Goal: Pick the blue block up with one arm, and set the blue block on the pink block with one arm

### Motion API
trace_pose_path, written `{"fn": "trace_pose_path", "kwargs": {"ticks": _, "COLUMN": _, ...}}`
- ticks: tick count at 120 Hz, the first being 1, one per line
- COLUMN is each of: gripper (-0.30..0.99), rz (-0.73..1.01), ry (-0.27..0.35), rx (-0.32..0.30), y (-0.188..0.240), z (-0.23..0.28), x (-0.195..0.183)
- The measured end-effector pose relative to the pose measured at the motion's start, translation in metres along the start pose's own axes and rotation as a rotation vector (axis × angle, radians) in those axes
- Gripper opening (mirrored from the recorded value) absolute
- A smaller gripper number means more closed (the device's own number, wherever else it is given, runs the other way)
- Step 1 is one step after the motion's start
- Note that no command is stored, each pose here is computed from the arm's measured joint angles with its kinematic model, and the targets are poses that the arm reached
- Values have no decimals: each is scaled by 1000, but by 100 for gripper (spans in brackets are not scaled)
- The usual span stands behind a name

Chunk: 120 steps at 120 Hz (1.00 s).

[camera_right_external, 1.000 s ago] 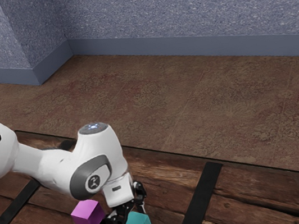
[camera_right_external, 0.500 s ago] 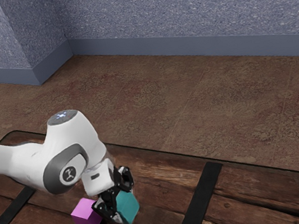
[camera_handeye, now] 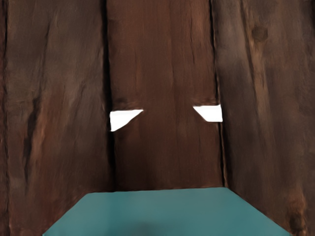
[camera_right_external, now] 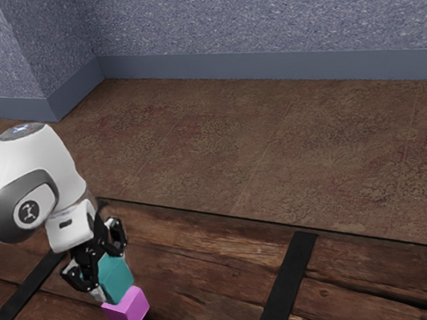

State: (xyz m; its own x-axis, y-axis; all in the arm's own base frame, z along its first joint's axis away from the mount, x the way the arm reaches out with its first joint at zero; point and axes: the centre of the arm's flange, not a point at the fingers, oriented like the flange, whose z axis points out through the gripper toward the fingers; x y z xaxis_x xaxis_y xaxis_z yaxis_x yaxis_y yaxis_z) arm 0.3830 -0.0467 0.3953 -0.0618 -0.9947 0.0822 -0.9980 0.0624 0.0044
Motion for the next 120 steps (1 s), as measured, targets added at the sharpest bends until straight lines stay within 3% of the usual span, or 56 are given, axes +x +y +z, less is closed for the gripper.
{"fn": "trace_pose_path", "kwargs": {"ticks": 18, "gripper": 38, "rz": -19, "ry": -8, "rx": -99, "y": 7, "z": 17, "x": -18}}
{"fn": "trace_pose_path", "kwargs": {"ticks": 47, "gripper": 38, "rz": 6, "ry": -35, "rx": -161, "y": -16, "z": 25, "x": -29}}
{"fn": "trace_pose_path", "kwargs": {"ticks": 92, "gripper": 38, "rz": 17, "ry": -26, "rx": -184, "y": -42, "z": 50, "x": -35}}
{"fn": "trace_pose_path", "kwargs": {"ticks": 120, "gripper": 38, "rz": 28, "ry": -27, "rx": -146, "y": -42, "z": 42, "x": -34}}
